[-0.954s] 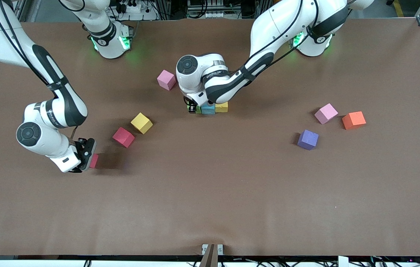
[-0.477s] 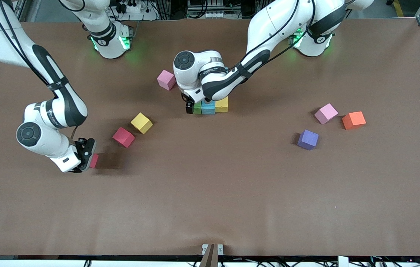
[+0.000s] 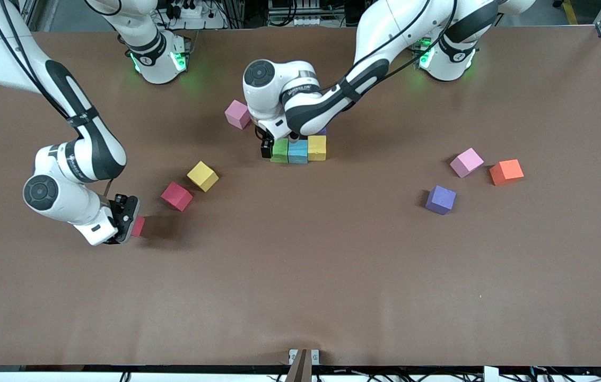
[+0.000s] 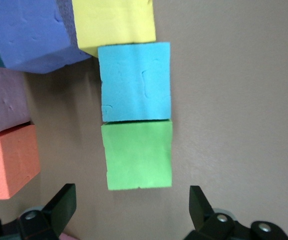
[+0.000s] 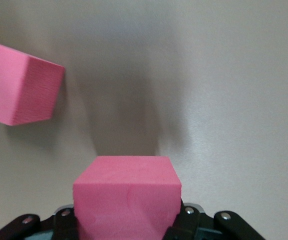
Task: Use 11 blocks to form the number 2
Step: 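Open the left gripper off the green cube while the right gripper carries pink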
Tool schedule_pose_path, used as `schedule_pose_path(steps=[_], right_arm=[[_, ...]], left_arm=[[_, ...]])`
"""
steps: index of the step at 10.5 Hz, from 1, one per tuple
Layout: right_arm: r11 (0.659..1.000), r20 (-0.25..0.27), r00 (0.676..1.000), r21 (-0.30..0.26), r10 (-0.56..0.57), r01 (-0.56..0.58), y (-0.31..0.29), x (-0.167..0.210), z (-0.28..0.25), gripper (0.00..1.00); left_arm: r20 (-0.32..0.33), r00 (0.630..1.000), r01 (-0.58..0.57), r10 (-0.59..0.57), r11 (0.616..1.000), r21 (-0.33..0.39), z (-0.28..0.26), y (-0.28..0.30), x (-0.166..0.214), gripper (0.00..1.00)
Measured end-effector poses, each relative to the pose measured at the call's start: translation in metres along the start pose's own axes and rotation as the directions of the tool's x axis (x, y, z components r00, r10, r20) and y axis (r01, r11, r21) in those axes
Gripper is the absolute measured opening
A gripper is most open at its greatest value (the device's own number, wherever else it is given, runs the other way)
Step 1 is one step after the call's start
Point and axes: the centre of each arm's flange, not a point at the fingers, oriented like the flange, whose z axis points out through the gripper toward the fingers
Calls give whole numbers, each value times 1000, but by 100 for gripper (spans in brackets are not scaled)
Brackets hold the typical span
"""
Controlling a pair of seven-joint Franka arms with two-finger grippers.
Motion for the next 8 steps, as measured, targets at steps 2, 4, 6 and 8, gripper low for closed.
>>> schedule_pose_path(steps=[2,4,6,8], right_arm=[[1000,5,1000,18,20,-21,-10,19,-22,61],[998,18,998,28,55,-56,-21,38,-42,61],[991,23,994,68,110,-112,-45,72,-70,61],[982,18,986,86,165,-166,-71,109,-96,61]], left_arm=[[-14,1000,-15,15,1000,-13,-28,12,10,100],[-14,1000,-13,12,1000,-15,-55,36,32,100],[-23,1000,-7,6,999,-42,-84,69,63,100],[-16,999,-37,36,998,-58,-117,106,105,100]])
